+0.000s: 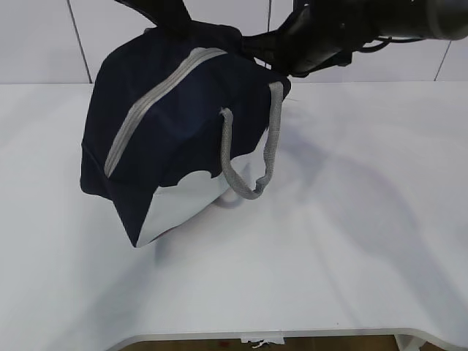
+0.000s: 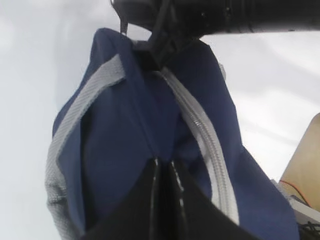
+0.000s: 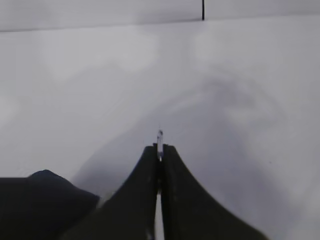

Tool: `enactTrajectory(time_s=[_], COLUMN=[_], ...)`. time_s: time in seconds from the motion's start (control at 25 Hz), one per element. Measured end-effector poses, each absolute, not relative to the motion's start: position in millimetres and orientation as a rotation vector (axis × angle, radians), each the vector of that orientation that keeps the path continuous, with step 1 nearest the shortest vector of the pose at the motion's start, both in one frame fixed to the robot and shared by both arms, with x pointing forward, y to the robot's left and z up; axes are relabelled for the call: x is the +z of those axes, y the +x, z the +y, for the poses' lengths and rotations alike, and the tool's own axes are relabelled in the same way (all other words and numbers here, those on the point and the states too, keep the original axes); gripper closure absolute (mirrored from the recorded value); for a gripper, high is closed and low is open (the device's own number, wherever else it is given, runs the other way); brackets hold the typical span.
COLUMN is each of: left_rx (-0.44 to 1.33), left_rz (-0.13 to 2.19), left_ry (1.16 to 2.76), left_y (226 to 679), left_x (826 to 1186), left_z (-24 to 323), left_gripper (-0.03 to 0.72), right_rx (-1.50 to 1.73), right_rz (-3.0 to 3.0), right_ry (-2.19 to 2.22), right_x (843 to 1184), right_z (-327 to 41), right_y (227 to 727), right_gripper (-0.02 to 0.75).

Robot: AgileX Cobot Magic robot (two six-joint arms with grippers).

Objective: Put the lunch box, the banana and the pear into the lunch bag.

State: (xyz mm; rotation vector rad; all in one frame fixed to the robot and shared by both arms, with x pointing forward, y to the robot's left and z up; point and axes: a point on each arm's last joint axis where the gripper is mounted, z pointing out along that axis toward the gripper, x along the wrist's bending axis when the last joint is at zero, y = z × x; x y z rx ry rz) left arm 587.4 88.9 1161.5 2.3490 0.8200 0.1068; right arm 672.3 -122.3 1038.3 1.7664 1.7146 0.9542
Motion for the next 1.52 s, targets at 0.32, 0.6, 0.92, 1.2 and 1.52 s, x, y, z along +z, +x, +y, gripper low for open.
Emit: enactTrajectory(time_s=[0.32, 0.6, 0.92, 1.2, 1.52], left_rx=[0.087, 0.13, 0.126, 0.109, 0.105], left_rz=[0.834, 0.854, 0.951, 0.966, 1.014], left_ry=[2.376, 2.413, 2.367, 2.376, 2.453], left_y=[595, 601, 602, 607, 625], left_x=[1149, 1143, 1144, 1135, 1102], left_z=[86, 88, 88, 86, 83], left_gripper=[0.69, 0.689, 0.321, 0.235, 0.285], right_rx=[0.994, 1.007, 1.013, 1.011, 1.012], right_rz=[1.756, 1.767, 1.784, 1.791, 1.799], right_ry=[1.89, 1.912, 1.912, 1.905, 1.9], right_x=[1031, 1030, 1030, 1030, 1030], right_z=[-116, -114, -113, -113, -112], right_y=[669, 668, 667, 667, 667], right_gripper=[0.737, 0.737, 0.737, 0.737, 0.737])
